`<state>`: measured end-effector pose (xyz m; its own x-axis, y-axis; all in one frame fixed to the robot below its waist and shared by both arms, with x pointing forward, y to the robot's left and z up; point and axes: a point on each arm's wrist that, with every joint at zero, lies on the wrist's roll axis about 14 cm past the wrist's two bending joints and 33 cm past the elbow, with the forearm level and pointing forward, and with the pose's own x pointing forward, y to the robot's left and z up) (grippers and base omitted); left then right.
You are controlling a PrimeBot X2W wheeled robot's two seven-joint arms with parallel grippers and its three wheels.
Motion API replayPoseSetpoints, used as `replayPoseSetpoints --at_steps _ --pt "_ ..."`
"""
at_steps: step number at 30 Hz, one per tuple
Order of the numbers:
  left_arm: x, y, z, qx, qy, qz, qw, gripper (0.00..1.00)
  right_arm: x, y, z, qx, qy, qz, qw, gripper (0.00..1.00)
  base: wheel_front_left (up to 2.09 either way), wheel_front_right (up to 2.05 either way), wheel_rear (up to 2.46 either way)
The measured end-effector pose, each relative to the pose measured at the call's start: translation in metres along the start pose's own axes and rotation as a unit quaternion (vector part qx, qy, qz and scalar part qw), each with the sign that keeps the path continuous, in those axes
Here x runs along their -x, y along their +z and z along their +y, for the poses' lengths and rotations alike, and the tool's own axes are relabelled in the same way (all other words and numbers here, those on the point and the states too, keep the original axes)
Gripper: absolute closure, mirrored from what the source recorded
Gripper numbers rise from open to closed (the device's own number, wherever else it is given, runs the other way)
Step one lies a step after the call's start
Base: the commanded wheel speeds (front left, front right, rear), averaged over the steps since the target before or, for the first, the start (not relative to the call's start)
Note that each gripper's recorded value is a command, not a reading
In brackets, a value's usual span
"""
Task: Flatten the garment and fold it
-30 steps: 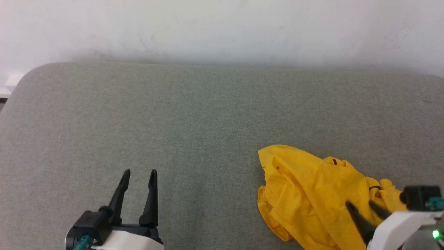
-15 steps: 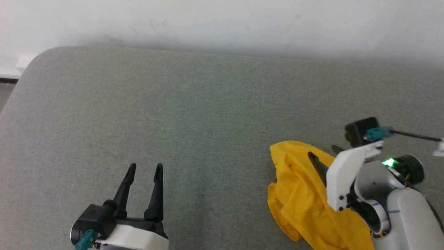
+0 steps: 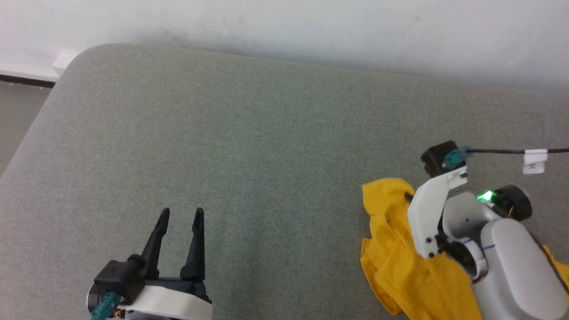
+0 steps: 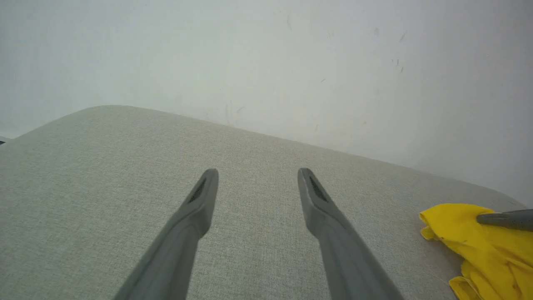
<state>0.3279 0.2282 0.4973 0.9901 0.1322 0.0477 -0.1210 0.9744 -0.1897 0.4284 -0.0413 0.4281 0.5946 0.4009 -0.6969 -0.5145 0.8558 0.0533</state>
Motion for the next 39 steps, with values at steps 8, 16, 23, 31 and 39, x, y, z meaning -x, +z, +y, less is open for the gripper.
replayPoseSetpoints --at_steps 8,16,23,31,39 --pt "0.001 0.009 -0.004 0.006 -0.007 -0.015 1.0 0.0 0.024 0.079 -0.001 0.024 -0.011 -0.128 0.991 1.0 0.0 0.0 0.0" --pt "0.003 0.018 0.008 0.001 0.011 -0.03 0.999 0.0 0.046 0.153 0.09 0.073 0.106 -0.233 0.964 1.0 0.0 0.0 0.0" --pt "0.01 0.02 0.023 -0.004 0.035 -0.031 0.999 0.0 0.022 0.112 0.168 0.112 0.222 -0.167 0.954 1.0 0.0 0.0 0.0" --pt "0.025 0.02 0.041 -0.009 0.068 -0.026 0.997 0.0 -0.006 -0.001 0.222 0.103 0.31 -0.004 0.945 1.0 0.0 0.0 0.0" --pt "0.028 0.018 0.039 -0.007 0.066 -0.024 0.998 0.0 -0.007 0.002 0.226 0.084 0.315 -0.038 0.944 0.0 0.0 0.0 0.0"
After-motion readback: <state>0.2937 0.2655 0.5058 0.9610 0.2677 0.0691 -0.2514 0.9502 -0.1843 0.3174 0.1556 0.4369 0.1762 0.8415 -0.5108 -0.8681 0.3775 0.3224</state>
